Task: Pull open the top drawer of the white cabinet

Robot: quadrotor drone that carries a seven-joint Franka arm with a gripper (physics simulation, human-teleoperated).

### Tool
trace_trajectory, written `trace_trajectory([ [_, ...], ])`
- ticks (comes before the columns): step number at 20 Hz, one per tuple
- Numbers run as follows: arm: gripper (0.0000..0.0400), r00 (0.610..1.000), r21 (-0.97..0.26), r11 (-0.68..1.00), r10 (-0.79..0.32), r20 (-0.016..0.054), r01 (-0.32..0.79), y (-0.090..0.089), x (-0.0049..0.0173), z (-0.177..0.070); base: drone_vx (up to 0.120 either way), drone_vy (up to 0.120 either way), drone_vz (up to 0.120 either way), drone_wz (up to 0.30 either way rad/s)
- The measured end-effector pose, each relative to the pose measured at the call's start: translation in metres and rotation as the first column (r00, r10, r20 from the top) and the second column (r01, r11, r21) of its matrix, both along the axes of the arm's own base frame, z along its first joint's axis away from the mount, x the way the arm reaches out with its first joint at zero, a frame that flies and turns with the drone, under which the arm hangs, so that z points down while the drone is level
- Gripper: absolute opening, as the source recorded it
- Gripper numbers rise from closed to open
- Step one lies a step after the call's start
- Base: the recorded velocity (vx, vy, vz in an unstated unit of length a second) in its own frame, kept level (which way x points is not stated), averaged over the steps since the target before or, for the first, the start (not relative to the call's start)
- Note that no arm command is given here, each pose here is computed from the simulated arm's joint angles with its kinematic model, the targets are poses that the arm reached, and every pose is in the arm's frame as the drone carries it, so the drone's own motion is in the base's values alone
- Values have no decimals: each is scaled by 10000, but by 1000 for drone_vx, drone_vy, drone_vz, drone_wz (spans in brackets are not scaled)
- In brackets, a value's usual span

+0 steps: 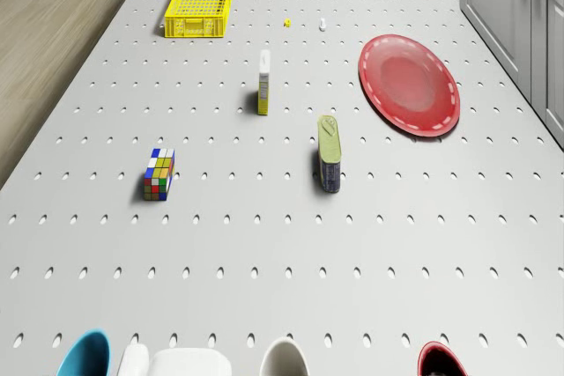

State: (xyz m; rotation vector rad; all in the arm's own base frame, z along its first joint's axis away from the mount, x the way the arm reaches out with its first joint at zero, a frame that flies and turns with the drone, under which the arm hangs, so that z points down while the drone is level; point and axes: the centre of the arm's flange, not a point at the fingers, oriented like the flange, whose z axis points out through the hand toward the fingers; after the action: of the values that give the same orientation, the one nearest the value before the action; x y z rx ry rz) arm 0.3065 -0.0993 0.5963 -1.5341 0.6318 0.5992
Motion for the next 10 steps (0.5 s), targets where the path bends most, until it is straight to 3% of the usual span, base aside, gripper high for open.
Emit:
trace_trajectory([
  [8, 305, 10000, 408, 9992, 4, -3, -4, -2, 1, -38, 120, -120, 120, 0],
  [10, 305, 10000, 446, 9990, 5, -4, -5, -2, 1, -42, 120, -120, 20, 0],
])
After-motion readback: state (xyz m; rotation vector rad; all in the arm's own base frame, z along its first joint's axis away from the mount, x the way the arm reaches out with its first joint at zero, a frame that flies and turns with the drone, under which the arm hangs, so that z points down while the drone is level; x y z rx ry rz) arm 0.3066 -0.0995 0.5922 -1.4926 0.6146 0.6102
